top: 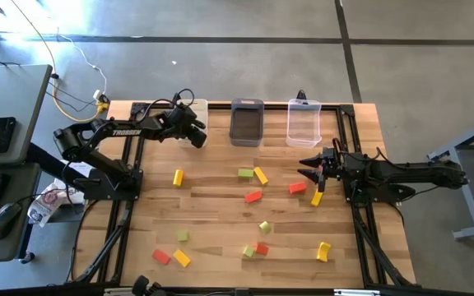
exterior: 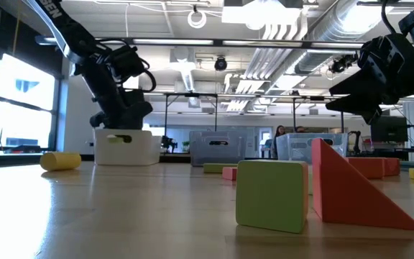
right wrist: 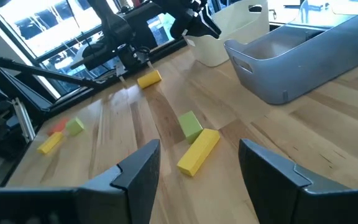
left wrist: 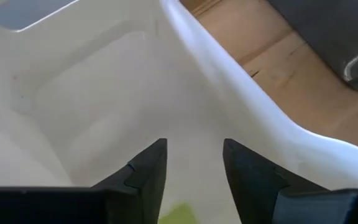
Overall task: Sort & place blocks by color
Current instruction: Put the orange block into the transparent bin
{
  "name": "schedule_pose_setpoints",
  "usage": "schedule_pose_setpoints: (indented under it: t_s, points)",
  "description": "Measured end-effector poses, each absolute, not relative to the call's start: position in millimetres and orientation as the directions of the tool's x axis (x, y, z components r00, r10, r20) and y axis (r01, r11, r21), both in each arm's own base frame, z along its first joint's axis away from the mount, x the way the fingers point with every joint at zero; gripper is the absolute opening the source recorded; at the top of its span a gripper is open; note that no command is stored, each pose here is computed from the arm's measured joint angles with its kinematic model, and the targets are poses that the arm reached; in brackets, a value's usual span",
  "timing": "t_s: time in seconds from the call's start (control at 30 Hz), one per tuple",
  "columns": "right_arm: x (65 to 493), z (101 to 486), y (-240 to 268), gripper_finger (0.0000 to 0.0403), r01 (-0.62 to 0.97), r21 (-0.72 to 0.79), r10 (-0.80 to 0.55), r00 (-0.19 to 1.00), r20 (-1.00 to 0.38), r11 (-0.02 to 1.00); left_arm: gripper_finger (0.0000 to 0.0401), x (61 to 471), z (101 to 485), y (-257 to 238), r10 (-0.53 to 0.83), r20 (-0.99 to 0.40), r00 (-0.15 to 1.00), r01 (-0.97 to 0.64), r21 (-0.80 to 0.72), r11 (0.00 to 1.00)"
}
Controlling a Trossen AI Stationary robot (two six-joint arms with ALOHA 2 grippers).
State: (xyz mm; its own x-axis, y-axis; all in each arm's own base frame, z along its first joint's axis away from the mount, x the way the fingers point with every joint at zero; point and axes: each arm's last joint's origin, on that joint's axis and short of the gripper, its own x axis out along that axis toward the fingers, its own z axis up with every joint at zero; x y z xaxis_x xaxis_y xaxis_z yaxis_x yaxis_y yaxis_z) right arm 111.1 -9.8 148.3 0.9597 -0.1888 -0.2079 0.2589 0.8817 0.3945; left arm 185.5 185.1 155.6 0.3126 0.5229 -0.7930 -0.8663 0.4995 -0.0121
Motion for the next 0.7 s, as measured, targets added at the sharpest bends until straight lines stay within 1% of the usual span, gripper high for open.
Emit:
schedule_pose_setpoints:
  t_s: [0.2,0.4,0.53,0.7]
  points:
    - [111.1,148.2,-9.8,0.0204,0.259,0.395,-0.189,0.960,-0.208,0.882,0.0174,186.2,159.3,185.9,0.543,-0.773,0.328,-0.867,-0.018,0.498]
    - [111.1,148.6,-9.8,0.0204,0.258,0.389,-0.189,0.960,-0.207,0.884,0.0175,188.1,175.8,187.7,0.579,-0.729,0.365,-0.849,-0.005,0.528]
    - [111.4,155.1,-9.8,0.0204,0.249,0.372,-0.189,0.963,-0.191,0.894,0.0175,192.3,194.1,189.6,0.592,-0.689,0.417,-0.834,-0.032,0.551]
    - [111.8,166.5,-9.8,0.0204,0.232,0.318,-0.189,0.969,-0.158,0.919,0.0175,196.4,215.1,182.6,0.575,-0.636,0.515,-0.789,-0.089,0.608]
